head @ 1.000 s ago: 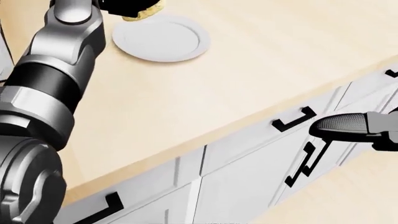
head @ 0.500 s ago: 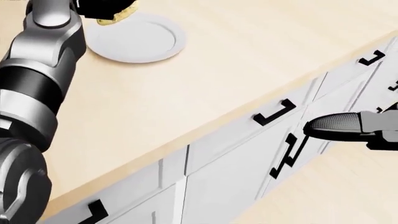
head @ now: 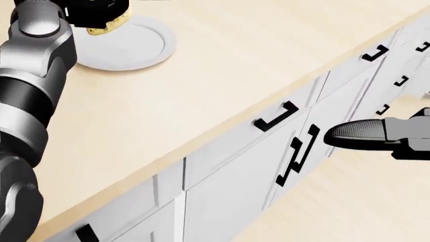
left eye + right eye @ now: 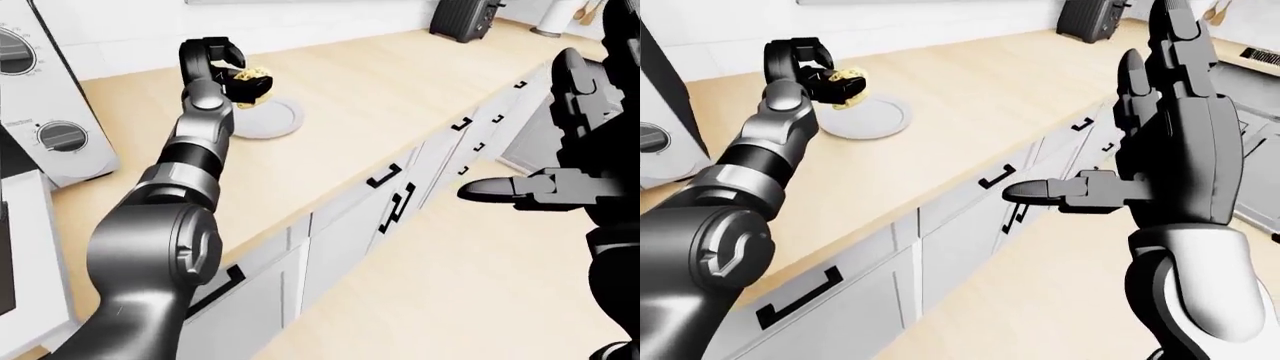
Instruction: Pick the scone from the rack and place it on the plate on the counter.
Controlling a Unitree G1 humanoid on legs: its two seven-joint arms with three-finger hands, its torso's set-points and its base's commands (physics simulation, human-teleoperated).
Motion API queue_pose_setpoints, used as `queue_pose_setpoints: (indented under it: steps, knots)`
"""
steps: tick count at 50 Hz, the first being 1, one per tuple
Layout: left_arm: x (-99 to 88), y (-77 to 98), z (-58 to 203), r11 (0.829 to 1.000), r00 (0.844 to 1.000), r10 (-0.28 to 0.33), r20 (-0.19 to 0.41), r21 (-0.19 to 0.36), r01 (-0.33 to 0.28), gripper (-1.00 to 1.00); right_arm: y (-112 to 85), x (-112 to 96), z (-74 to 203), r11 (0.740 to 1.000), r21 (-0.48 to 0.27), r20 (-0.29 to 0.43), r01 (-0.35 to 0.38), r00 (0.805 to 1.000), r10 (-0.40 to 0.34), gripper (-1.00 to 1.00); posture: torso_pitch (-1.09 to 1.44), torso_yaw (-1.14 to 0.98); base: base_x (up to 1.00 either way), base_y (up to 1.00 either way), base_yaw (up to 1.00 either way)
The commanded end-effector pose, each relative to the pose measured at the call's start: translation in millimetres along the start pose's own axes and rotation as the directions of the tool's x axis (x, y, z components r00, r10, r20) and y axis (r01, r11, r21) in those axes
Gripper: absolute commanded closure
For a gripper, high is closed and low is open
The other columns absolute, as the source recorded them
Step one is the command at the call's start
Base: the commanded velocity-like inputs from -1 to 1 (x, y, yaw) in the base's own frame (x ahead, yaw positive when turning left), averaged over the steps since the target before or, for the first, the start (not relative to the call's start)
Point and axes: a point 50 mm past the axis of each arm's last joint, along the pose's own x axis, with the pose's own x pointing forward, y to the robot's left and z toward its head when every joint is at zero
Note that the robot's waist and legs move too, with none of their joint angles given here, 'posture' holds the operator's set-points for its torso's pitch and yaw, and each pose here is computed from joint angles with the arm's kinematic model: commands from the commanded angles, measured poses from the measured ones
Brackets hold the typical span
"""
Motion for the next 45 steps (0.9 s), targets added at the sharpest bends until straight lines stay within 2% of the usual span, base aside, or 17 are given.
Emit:
queue_pose_setpoints:
  steps: [1,40,41,45]
  knots:
    - [1.4,4.0,34,0.999,0.993,0.024,0.116,-0.038,-0.020,1.00,-4.6,1,10,1.000,-0.011,0.060,0.026,0.998,-0.026,-1.00,0.00,-0.95,0.00,0.00,0.00]
    - [2.0,5.4,44,1.000,0.990,0.000,0.140,-0.018,0.003,1.00,-7.6,-4,8,0.999,-0.011,0.055,0.033,0.998,-0.033,-1.00,0.09,-0.95,0.00,0.00,0.00]
    - [1.7,4.9,47,1.000,0.988,0.000,0.155,0.001,0.000,1.00,-7.8,-4,8,0.999,-0.011,0.055,0.036,0.998,-0.035,-1.00,0.09,-0.95,0.00,0.00,0.00]
    - [1.4,4.8,50,1.000,0.985,0.002,0.174,0.016,-0.005,1.00,-8.0,-3,9,0.999,-0.011,0.057,0.035,0.998,-0.035,-1.00,0.10,-0.95,0.00,0.00,0.00]
